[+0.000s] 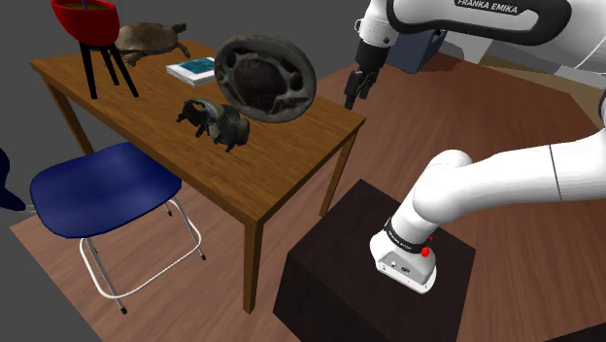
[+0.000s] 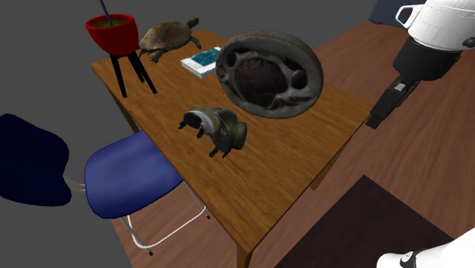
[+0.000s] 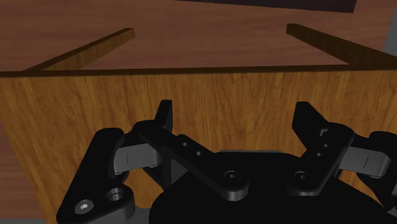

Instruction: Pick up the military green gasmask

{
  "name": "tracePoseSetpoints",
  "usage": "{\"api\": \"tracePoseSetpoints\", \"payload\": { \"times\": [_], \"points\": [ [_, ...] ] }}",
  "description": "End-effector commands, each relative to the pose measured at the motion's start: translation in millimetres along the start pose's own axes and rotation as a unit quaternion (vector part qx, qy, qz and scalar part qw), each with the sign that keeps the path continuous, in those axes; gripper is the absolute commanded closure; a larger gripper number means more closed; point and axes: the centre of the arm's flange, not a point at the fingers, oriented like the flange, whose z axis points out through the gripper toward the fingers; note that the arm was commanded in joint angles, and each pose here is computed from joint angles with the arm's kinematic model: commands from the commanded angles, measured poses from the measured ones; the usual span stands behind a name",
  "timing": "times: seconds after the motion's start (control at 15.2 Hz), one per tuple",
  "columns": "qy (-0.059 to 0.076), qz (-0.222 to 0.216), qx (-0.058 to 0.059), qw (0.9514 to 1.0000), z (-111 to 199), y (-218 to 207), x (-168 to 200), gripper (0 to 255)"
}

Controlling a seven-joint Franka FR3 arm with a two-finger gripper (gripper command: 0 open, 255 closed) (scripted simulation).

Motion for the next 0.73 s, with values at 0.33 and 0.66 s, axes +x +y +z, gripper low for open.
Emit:
{"api": "tracePoseSetpoints", "payload": {
  "times": [0.33, 0.66],
  "points": [
    [0.003, 0.005, 0.006, 1.0, 2.8, -42.8, 47.6, 0],
    [0.007, 0.01, 0.011, 0.9999, 4.9, -85.1, 95.6, 0]
  ]
}}
